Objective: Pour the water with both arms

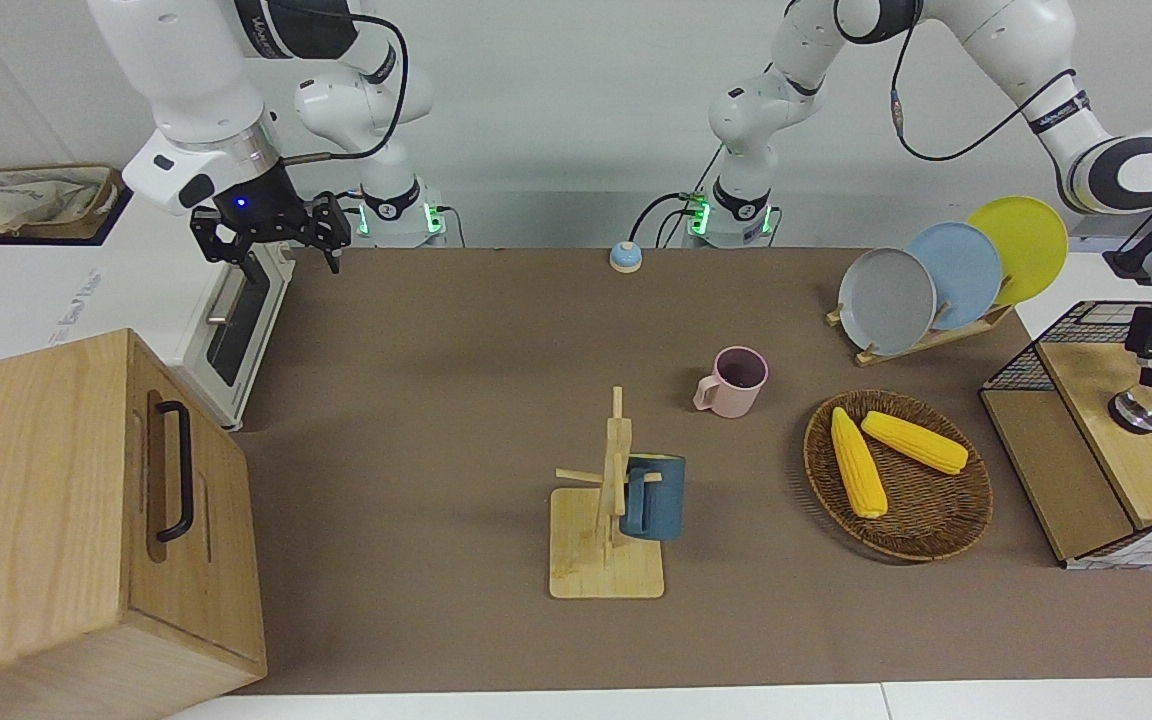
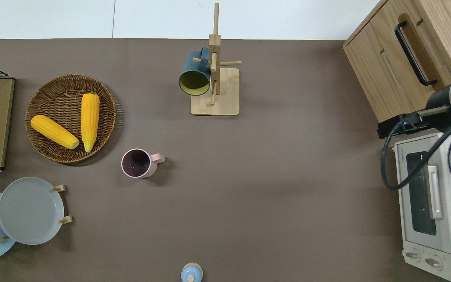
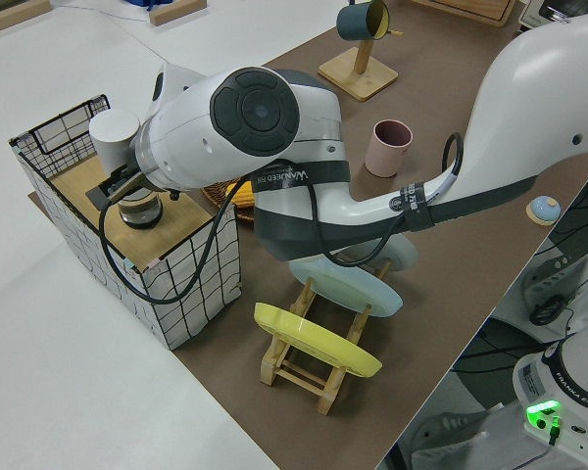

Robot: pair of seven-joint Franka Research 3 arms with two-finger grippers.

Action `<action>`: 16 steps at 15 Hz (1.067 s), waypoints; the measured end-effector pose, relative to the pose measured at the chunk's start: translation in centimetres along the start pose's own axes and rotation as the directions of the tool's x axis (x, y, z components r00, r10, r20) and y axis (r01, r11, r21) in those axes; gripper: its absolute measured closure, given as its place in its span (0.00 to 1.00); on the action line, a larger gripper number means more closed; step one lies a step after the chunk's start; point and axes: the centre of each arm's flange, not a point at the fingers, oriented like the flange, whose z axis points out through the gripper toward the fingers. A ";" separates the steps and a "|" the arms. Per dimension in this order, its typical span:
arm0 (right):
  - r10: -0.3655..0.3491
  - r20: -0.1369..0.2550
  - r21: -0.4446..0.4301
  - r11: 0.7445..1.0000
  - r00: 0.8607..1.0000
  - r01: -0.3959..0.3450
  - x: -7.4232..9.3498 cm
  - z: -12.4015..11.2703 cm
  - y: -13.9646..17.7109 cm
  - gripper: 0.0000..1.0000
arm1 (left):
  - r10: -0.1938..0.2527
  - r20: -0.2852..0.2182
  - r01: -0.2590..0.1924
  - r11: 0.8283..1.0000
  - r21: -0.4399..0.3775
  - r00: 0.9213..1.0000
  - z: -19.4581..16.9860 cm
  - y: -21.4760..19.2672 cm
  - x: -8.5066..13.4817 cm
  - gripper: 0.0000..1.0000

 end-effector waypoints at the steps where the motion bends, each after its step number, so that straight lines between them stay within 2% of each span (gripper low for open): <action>1: 0.000 0.000 0.000 1.000 1.000 0.000 0.0 0.0 0.0 0.01 | 0.000 -0.001 0.000 1.000 -0.001 1.000 0.0 0.1 0.1 0.00; 3: 0.000 0.000 0.000 1.000 1.000 0.000 0.0 0.0 0.0 0.01 | -0.013 -0.003 0.013 1.000 0.001 1.000 -0.1 0.0 0.2 0.00; 5: 0.000 0.000 0.000 1.000 1.000 0.000 0.0 0.0 0.0 0.01 | -0.019 0.018 0.019 1.000 -0.001 1.000 -0.4 -0.2 0.1 0.00; 8: 0.000 0.000 0.000 1.000 1.000 0.000 0.0 0.0 0.0 0.01 | -0.009 0.122 0.009 1.000 0.002 0.992 -1.4 -0.6 0.1 0.00; 11: 0.000 0.000 0.000 1.000 1.000 0.000 0.0 0.0 0.0 0.01 | -0.024 0.230 0.026 1.000 -0.005 0.973 -3.6 -0.4 0.6 0.00; 13: 0.000 0.000 0.000 1.000 1.000 0.000 0.0 0.0 0.0 0.01 | -0.028 0.293 0.036 0.999 -0.021 0.956 -4.9 0.3 1.1 0.00; 16: 0.000 0.000 0.000 1.000 1.000 0.000 0.0 0.0 0.0 0.01 | -0.034 0.378 0.049 0.998 -0.029 0.925 -7.1 1.2 2.3 0.00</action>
